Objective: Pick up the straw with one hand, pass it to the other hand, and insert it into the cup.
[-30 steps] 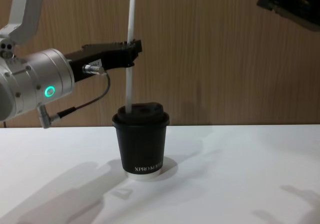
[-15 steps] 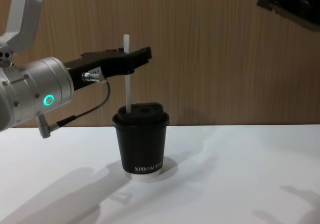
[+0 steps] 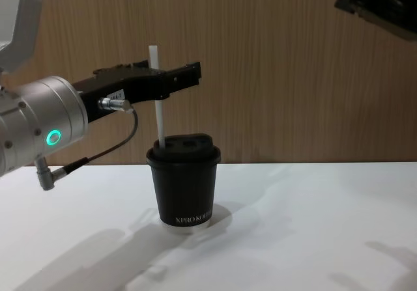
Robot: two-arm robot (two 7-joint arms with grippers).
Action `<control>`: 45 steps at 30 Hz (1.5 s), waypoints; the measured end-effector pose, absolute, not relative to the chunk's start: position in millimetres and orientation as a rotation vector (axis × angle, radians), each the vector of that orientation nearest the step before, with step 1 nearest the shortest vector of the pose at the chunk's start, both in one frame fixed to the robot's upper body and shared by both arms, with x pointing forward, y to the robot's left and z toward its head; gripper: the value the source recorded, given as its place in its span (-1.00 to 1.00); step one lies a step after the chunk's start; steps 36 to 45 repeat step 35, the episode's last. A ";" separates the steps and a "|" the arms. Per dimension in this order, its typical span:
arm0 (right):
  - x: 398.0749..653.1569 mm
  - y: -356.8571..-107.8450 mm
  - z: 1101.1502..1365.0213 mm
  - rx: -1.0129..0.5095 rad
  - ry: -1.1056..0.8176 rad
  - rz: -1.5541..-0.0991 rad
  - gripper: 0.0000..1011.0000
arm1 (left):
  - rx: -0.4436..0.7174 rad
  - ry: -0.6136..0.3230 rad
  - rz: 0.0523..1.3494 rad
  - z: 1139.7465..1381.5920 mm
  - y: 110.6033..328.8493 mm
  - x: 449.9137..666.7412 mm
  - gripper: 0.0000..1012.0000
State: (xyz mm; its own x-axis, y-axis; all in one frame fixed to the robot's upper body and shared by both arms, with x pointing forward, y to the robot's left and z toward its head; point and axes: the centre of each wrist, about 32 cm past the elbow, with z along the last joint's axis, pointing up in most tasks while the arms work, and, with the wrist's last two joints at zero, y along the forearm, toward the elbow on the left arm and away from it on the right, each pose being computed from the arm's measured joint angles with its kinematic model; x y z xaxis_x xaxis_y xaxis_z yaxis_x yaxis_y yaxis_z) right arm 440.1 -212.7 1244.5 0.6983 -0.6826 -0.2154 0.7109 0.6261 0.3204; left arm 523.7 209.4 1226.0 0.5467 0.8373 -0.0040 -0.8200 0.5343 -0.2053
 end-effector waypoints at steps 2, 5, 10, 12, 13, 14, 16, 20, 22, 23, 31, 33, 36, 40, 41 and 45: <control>440.1 -212.7 1244.5 0.400 0.076 -0.800 0.98 | -0.190 -0.100 0.999 1225.8 209.1 520.0 0.97; 440.1 -212.7 1244.5 0.400 0.076 -0.800 0.98 | -0.187 -0.101 1.020 1224.8 208.5 511.7 0.98; 440.1 -212.2 1243.8 0.400 0.076 -0.798 0.98 | -0.183 -0.101 1.054 1223.1 207.8 498.2 0.98; 440.2 -211.8 1242.3 0.398 0.079 -0.797 0.98 | -0.182 -0.100 1.065 1222.7 207.8 494.7 0.98; 440.2 -211.7 1241.7 0.398 0.080 -0.796 0.98 | -0.180 -0.098 1.074 1221.9 207.9 490.7 0.98; 440.3 -211.6 1241.0 0.397 0.081 -0.795 0.98 | -0.178 -0.098 1.079 1221.8 208.0 489.1 0.98; 440.6 -211.3 1238.5 0.392 0.085 -0.792 0.98 | -0.176 -0.095 1.092 1221.1 208.1 484.6 0.98; 441.3 -211.1 1234.1 0.384 0.092 -0.790 0.98 | -0.171 -0.090 1.109 1219.9 208.1 477.4 0.98; 441.9 -210.9 1230.5 0.377 0.098 -0.787 0.98 | -0.169 -0.087 1.114 1219.2 207.9 474.6 0.98; 442.4 -210.7 1228.4 0.372 0.100 -0.786 0.98 | -0.168 -0.085 1.119 1218.8 207.7 472.4 0.98; 445.2 -209.7 1218.5 0.347 0.116 -0.778 0.98 | -0.161 -0.074 1.148 1217.0 204.8 461.7 0.98; 445.4 -209.5 1217.2 0.344 0.118 -0.777 0.98 | -0.158 -0.071 1.158 1215.8 203.5 458.3 0.98; 445.9 -209.4 1215.6 0.340 0.119 -0.775 0.98 | -0.158 -0.069 1.163 1215.6 202.4 456.2 0.98; 445.9 -209.4 1215.6 0.340 0.119 -0.775 0.98 | -0.158 -0.069 1.163 1215.6 202.4 456.2 0.98; 445.9 -209.4 1215.6 0.340 0.119 -0.775 0.98 | -0.158 -0.069 1.163 1215.6 202.4 456.2 0.98; 445.9 -209.4 1215.6 0.340 0.119 -0.775 0.98 | -0.158 -0.069 1.163 1215.6 202.4 456.2 0.98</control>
